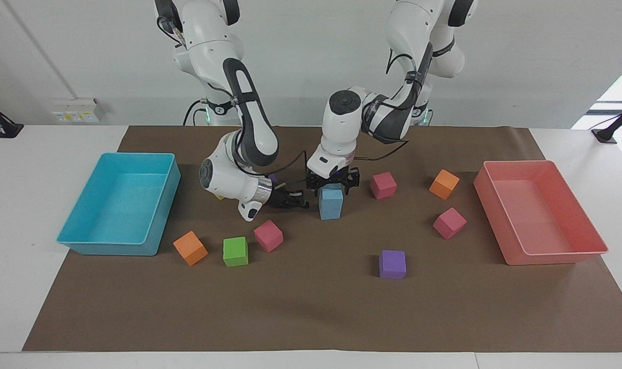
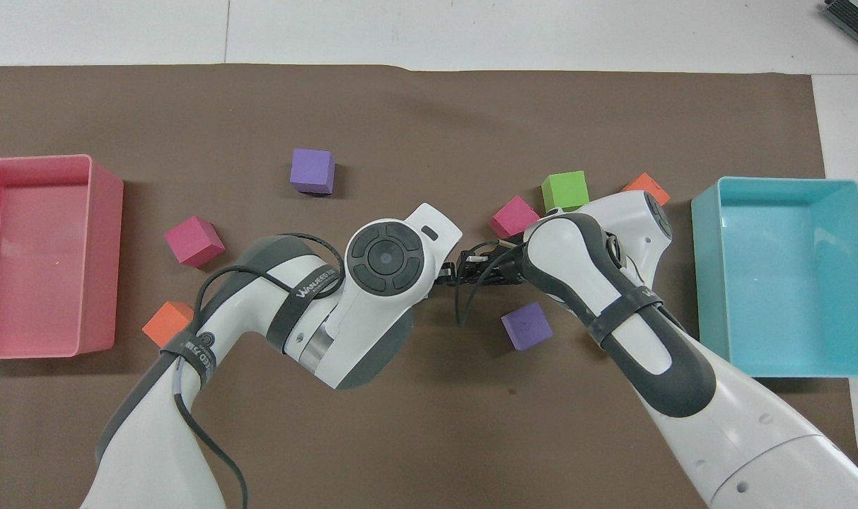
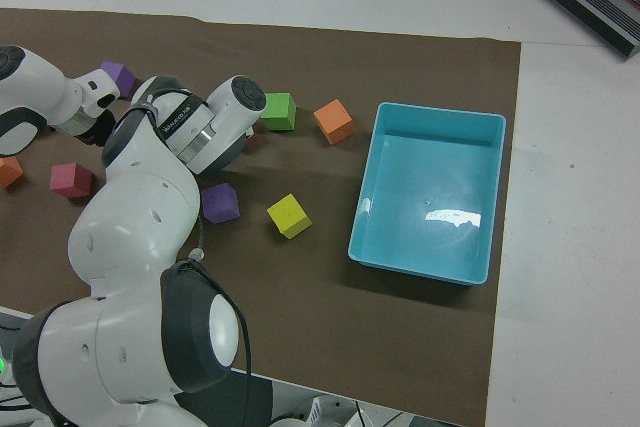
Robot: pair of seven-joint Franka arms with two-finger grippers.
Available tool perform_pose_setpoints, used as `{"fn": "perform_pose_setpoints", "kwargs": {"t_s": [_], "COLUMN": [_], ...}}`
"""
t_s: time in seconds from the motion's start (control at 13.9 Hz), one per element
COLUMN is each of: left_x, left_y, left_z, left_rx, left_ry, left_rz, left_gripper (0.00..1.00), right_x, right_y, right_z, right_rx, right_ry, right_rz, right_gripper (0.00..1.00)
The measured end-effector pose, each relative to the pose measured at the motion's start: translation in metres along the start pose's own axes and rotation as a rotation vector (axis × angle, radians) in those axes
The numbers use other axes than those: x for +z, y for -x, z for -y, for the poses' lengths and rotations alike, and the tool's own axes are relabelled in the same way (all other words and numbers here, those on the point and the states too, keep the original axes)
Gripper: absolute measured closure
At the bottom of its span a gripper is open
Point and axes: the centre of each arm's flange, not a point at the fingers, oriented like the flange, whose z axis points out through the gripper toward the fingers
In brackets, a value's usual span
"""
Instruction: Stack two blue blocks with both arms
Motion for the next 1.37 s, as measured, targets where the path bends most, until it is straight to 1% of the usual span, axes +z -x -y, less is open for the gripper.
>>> {"fn": "perform_pose_setpoints", "kwargs": {"t_s": [0.29,0.51,0.87,1.01,1.16,1.23,1.37], "left_x": [-0.037,-0.073,-0.138,-0.151,-0.162,-0.172,-0.197], "left_y": [-0.003,-0.013,-0.038,-0.052,-0.067,-0.073,-0.082], "left_z": [0.009,0.042,0.135,0.179,0.223,0.245,0.28], "left_rx": [-0.007,0.029,0.174,0.212,0.229,0.24,0.269], "left_ry": [0.02,-0.002,-0.039,-0.048,-0.029,-0.019,-0.013], "left_rz": [-0.036,-0.029,-0.015,-0.009,0.0,0.005,0.006], "left_gripper": [0.0,0.0,0.0,0.0,0.0,0.0,0.0], "right_x": [0.0,0.0,-0.002,-0.006,-0.014,-0.02,-0.032], "right_y": [0.0,0.0,0.0,-0.002,-0.002,-0.002,-0.002], "right_z": [0.0,0.0,0.002,0.008,0.016,0.019,0.026], "right_rx": [0.0,0.0,-0.003,-0.013,-0.032,-0.047,-0.075], "right_ry": [0.0,0.0,-0.002,-0.006,-0.005,0.011,0.084], "right_rz": [0.0,0.0,-0.003,-0.012,-0.025,-0.029,-0.034], "right_gripper": [0.99,0.99,0.99,0.99,0.99,0.99,0.97]}}
